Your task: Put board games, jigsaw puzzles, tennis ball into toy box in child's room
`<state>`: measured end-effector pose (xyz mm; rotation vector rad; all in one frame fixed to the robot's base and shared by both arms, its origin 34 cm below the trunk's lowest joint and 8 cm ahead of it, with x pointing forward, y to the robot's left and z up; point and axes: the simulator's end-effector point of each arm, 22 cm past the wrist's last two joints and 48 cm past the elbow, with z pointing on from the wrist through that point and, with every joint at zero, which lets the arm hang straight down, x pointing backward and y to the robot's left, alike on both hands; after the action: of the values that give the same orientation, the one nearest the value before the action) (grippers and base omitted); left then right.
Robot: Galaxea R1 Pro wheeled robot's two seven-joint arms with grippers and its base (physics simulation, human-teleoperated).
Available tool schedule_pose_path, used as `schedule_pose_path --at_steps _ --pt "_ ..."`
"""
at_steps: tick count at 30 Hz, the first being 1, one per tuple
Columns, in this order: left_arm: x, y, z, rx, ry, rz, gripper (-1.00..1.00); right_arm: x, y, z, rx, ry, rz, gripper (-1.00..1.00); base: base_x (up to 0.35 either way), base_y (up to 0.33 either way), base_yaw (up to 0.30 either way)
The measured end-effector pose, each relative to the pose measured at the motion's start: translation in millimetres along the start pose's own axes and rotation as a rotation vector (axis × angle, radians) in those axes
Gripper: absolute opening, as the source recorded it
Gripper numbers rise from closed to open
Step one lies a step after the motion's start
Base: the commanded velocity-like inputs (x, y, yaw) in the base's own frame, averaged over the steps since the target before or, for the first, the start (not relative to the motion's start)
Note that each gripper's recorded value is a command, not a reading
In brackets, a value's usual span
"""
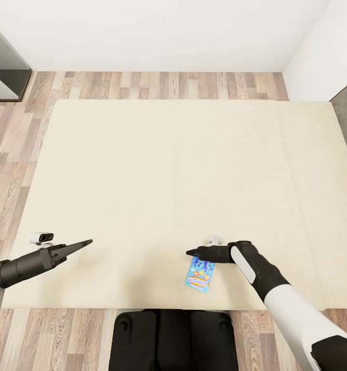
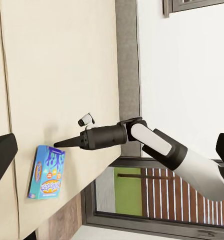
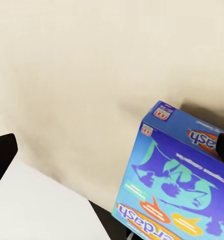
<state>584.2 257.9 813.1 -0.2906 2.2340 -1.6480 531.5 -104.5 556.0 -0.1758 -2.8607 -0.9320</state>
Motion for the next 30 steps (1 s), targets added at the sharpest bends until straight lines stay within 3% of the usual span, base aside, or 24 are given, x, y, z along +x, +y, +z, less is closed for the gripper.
schedule_pose_path --at_steps 16,25,30 --pt "0 0 -0.9 -0.003 0.0 0.001 1.0 -4 -12 -9.1 0.011 -0.006 -0.005 1.0 0.0 0.0 0.0" --pt "0 0 -1.0 -0.003 0.0 0.001 1.0 -15 -19 -17.1 0.01 -0.039 0.033 1.0 0.0 0.0 0.0" --pt "-1 0 -1.3 -0.003 0.0 0.001 1.0 -27 -18 -26.9 0.01 -0.059 0.02 1.0 0.0 0.0 0.0"
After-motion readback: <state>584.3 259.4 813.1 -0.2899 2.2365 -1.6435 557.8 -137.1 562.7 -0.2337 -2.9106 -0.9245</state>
